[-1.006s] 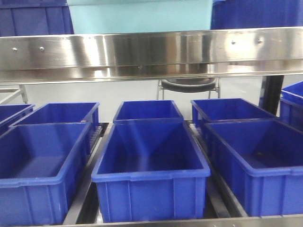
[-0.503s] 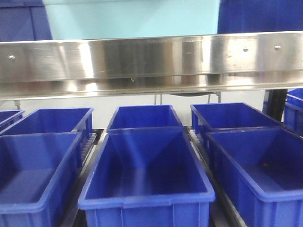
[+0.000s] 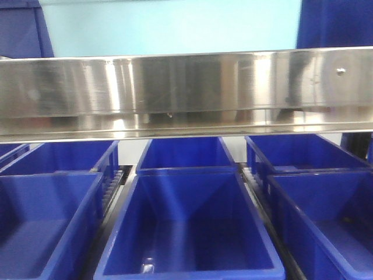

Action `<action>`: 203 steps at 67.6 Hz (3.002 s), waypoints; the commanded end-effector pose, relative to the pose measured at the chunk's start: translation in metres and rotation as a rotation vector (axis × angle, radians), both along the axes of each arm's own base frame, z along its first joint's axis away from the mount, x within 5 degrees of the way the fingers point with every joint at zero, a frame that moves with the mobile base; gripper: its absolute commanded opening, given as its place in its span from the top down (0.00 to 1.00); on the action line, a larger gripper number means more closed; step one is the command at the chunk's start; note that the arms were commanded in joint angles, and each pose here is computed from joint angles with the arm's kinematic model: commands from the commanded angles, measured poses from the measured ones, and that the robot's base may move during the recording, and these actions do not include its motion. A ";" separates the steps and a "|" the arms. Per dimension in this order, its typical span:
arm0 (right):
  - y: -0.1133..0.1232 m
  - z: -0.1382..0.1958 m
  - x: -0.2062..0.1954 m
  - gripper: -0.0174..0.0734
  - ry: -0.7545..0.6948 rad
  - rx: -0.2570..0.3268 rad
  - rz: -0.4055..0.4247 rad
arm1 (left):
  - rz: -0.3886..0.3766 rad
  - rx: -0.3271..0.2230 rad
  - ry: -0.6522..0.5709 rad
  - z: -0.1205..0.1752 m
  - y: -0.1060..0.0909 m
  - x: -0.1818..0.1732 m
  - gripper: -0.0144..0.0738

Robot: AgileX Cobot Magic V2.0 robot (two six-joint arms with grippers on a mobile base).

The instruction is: Move two blue bins to right shelf middle

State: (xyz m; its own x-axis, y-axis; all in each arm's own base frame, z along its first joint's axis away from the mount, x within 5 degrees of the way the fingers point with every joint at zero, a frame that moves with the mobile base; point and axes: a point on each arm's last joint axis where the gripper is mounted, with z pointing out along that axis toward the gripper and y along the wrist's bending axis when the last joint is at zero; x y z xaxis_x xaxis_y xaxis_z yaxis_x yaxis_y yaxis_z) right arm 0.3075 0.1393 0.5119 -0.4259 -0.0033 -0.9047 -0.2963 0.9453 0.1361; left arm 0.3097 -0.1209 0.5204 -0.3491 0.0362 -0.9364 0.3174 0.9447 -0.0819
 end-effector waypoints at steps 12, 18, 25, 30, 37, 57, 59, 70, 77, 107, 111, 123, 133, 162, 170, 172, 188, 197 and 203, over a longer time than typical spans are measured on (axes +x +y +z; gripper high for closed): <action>0.001 0.012 -0.005 0.98 -0.071 0.031 0.023 | -0.028 -0.068 -0.075 0.015 -0.002 -0.007 0.96; 0.001 0.012 -0.005 0.98 -0.071 0.031 0.023 | -0.028 -0.068 -0.075 0.015 -0.002 -0.007 0.96; 0.001 0.012 -0.005 0.98 -0.071 0.031 0.023 | -0.028 -0.068 -0.075 0.015 -0.002 -0.007 0.96; 0.001 0.012 -0.005 0.98 -0.071 0.031 0.023 | -0.028 -0.068 -0.075 0.015 -0.002 -0.007 0.96; 0.001 0.012 -0.005 0.98 -0.071 0.031 0.023 | -0.028 -0.068 -0.075 0.015 -0.002 -0.007 0.96; 0.001 0.012 -0.005 0.98 -0.071 0.031 0.023 | -0.028 -0.068 -0.075 0.015 -0.002 -0.007 0.96; 0.001 0.012 -0.005 0.98 -0.071 0.031 0.023 | -0.028 -0.068 -0.075 0.015 -0.002 -0.007 0.96; 0.001 0.012 -0.005 0.98 -0.071 0.031 0.023 | -0.028 -0.068 -0.075 0.015 -0.002 -0.007 0.96; 0.001 0.012 -0.005 0.98 -0.071 0.031 0.023 | -0.029 -0.069 -0.077 0.015 -0.002 -0.007 0.96; 0.001 0.011 -0.003 0.98 -0.070 0.024 0.020 | -0.047 -0.072 0.002 0.006 -0.006 -0.006 0.96; 0.002 0.009 0.000 0.98 -0.074 0.012 0.014 | -0.053 -0.065 0.046 -0.001 -0.008 -0.002 0.96; 0.007 -0.006 0.016 0.98 -0.050 -0.039 -0.005 | -0.062 -0.026 0.186 -0.028 -0.017 0.015 0.96; 0.011 -0.022 0.030 0.98 -0.006 -0.083 -0.016 | -0.061 0.014 0.288 -0.048 -0.022 0.026 0.96; 0.016 -0.045 0.045 0.98 0.077 -0.139 -0.028 | -0.061 0.044 0.361 -0.060 -0.024 0.030 0.96; 0.016 -0.046 0.045 0.98 0.088 -0.146 -0.031 | -0.061 0.051 0.380 -0.065 -0.025 0.033 0.96; 0.015 -0.046 0.044 0.98 0.091 -0.150 -0.032 | -0.061 0.056 0.392 -0.067 -0.025 0.034 0.96; 0.015 -0.048 0.044 0.97 0.112 -0.161 -0.036 | -0.060 0.074 0.438 -0.077 -0.027 0.038 0.95; 0.014 -0.050 0.042 0.76 0.140 -0.172 -0.040 | -0.061 0.074 0.436 -0.076 -0.027 0.037 0.77; 0.012 -0.051 0.040 0.49 0.164 -0.181 -0.043 | -0.061 0.078 0.447 -0.077 -0.027 0.037 0.52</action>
State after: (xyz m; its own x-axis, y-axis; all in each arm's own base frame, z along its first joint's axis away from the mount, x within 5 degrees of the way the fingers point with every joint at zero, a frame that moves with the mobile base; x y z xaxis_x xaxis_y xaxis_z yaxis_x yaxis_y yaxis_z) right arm 0.3514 0.1512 0.4547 -0.5856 -0.1334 -0.7996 -0.2317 0.9728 0.0074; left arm 0.3522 -0.1442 0.4367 -0.7234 0.1375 -0.6766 0.2979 0.9462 -0.1263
